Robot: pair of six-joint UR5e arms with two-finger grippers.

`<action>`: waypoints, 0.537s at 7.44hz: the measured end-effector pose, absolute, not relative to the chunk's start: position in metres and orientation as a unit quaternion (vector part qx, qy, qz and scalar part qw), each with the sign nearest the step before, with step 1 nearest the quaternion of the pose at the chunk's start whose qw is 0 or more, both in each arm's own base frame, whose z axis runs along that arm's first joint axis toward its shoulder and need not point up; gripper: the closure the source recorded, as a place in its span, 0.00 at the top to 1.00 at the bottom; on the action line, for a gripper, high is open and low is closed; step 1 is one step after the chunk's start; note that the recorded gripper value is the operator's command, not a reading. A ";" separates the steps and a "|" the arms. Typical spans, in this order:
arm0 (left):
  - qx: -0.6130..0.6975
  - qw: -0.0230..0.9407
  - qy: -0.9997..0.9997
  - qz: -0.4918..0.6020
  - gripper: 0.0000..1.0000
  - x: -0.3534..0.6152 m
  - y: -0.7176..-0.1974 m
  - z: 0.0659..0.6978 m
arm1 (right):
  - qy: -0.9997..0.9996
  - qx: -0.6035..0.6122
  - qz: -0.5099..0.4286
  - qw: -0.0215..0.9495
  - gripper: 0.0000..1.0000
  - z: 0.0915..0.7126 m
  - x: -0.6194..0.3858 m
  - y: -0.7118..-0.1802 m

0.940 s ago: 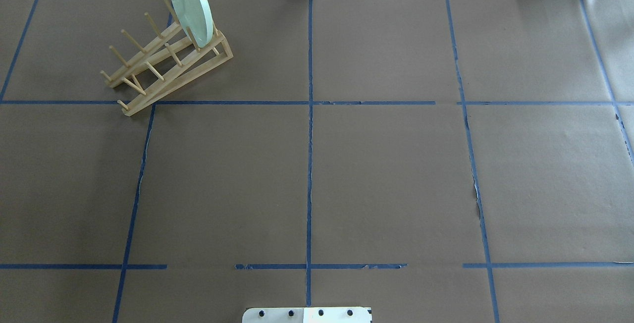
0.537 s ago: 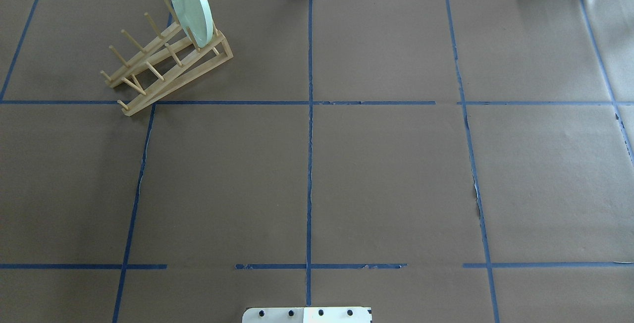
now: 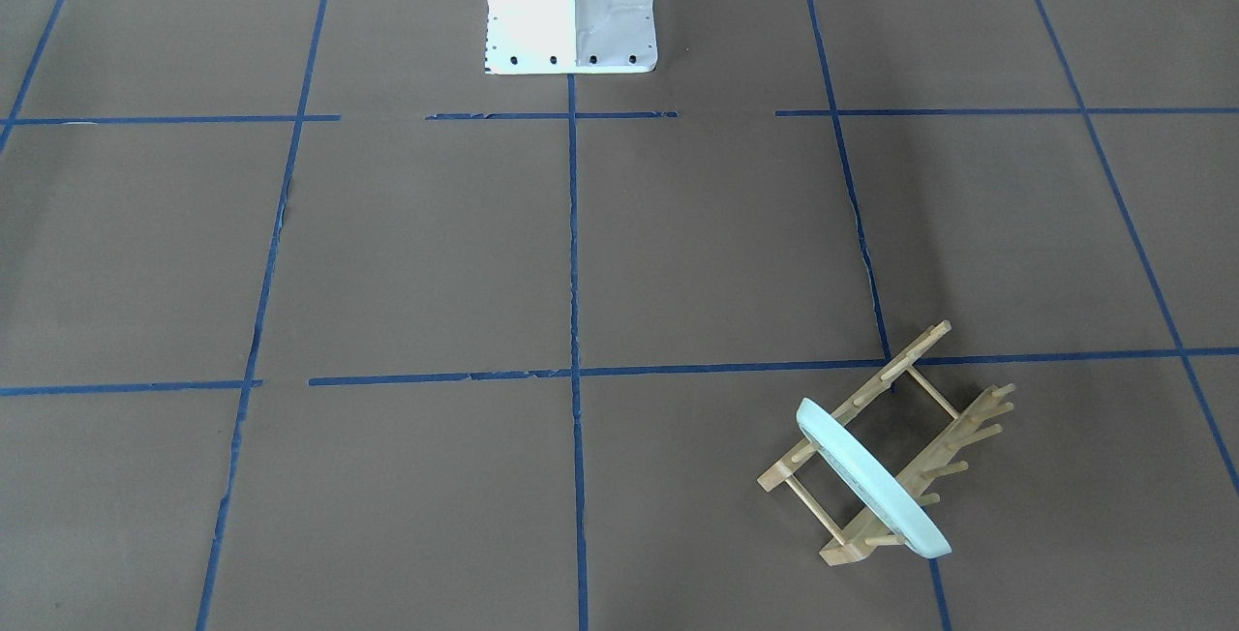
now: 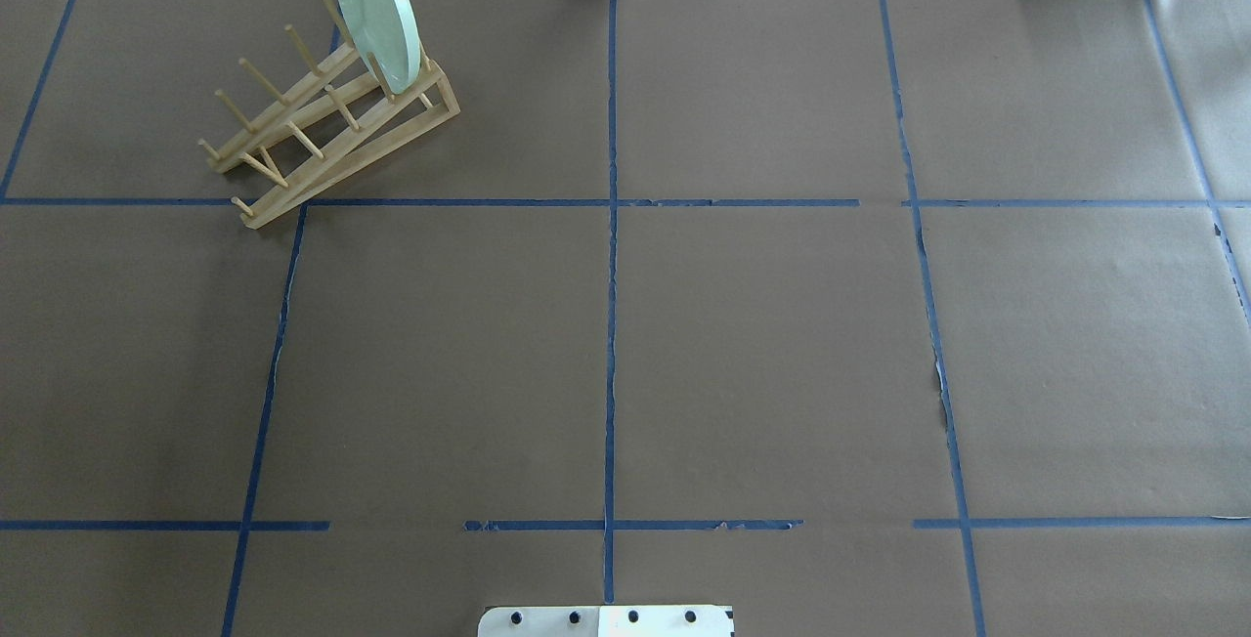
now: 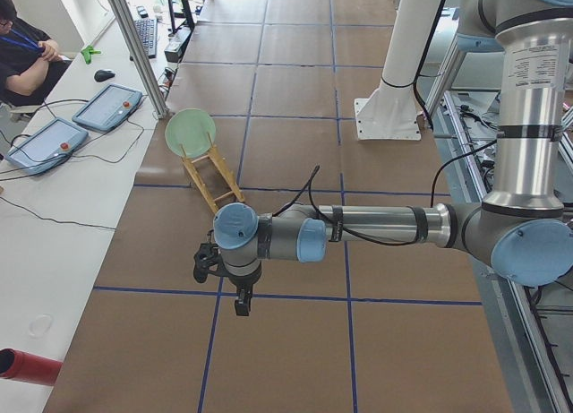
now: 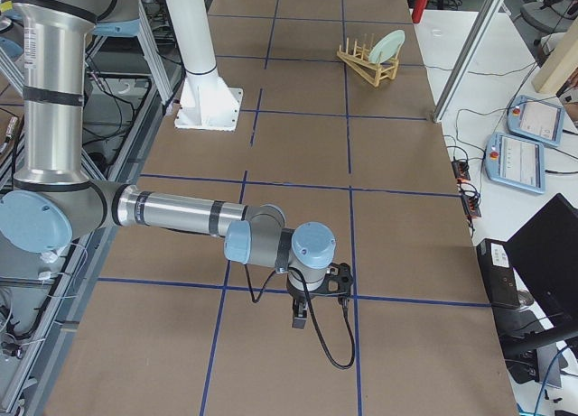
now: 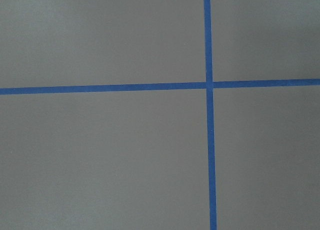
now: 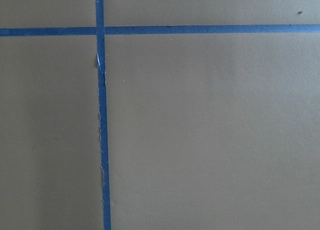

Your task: Place plate on rack

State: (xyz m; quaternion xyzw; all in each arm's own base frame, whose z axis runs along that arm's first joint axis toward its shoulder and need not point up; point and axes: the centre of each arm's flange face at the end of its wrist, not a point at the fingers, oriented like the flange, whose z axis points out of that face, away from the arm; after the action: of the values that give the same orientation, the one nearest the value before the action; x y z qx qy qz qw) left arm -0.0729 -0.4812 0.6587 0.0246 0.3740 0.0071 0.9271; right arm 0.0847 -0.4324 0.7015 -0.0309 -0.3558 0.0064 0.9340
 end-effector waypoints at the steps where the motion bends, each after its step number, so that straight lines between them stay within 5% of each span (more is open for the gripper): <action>1: 0.024 0.927 0.374 0.007 1.00 -0.073 -0.481 0.659 | -0.356 -0.031 0.006 0.934 1.00 0.701 0.085 -0.432; 4: 0.025 0.927 0.374 0.008 1.00 -0.073 -0.483 0.658 | -0.356 -0.031 0.007 0.934 1.00 0.701 0.085 -0.432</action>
State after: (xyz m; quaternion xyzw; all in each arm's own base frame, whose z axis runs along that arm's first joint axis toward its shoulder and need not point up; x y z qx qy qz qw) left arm -0.0727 -0.4827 0.6584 0.0252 0.3743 0.0075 0.9270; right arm 0.0850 -0.4323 0.7014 -0.0307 -0.3558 0.0068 0.9340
